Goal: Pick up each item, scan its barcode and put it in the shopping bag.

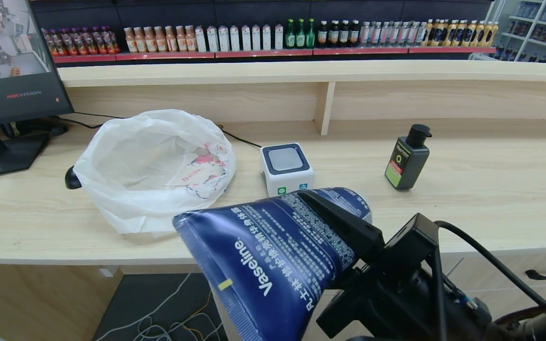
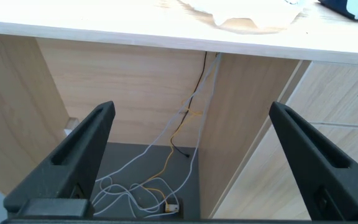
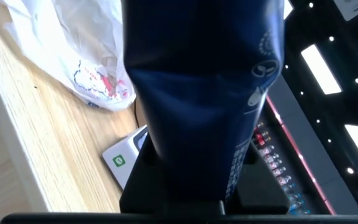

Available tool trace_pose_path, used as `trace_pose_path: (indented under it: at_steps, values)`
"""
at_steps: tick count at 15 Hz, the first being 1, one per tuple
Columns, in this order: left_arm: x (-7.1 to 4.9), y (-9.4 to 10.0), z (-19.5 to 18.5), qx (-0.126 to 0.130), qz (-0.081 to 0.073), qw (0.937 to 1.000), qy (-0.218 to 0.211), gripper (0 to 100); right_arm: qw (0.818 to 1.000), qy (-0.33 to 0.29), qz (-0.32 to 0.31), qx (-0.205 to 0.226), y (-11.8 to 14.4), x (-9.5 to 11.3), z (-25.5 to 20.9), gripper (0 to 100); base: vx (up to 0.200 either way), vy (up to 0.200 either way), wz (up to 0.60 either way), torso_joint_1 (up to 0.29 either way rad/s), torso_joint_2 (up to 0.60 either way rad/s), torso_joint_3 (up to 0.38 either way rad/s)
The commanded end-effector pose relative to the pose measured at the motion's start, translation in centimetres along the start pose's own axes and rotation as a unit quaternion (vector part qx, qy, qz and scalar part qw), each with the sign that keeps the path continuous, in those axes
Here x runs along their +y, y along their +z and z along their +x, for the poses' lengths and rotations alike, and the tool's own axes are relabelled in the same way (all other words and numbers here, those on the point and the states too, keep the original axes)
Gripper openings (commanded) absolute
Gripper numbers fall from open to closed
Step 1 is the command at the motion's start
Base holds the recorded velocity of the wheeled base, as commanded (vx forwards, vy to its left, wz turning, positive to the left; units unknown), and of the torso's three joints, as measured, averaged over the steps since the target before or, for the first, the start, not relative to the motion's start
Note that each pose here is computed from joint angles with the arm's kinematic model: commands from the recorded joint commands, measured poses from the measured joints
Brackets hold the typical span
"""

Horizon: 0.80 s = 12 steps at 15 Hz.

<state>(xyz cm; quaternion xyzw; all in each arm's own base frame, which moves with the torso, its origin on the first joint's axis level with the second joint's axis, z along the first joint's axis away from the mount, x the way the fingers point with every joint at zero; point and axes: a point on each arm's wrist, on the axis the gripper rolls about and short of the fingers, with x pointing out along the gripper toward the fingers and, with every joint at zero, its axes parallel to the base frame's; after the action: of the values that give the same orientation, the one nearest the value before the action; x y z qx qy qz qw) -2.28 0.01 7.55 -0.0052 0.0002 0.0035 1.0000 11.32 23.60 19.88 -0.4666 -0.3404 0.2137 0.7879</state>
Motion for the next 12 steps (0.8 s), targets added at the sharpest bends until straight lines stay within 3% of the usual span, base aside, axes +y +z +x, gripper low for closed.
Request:
trace_pose_path:
  at_steps: [1,12]
  values:
    - [0.0,0.0,0.0,0.0,0.0,1.0,0.0,100,1.0,0.004,-0.006,0.003,-0.2,0.1,-0.2,0,0.0,0.0,0.0,0.0,0.0,0.0]
    - [0.0,0.0,0.0,0.0,0.0,1.0,0.0,100,0.999,-0.014,-0.021,0.038,-2.9,-1.6,-1.0,0,0.0,0.0,0.0,0.0,0.0,0.0]
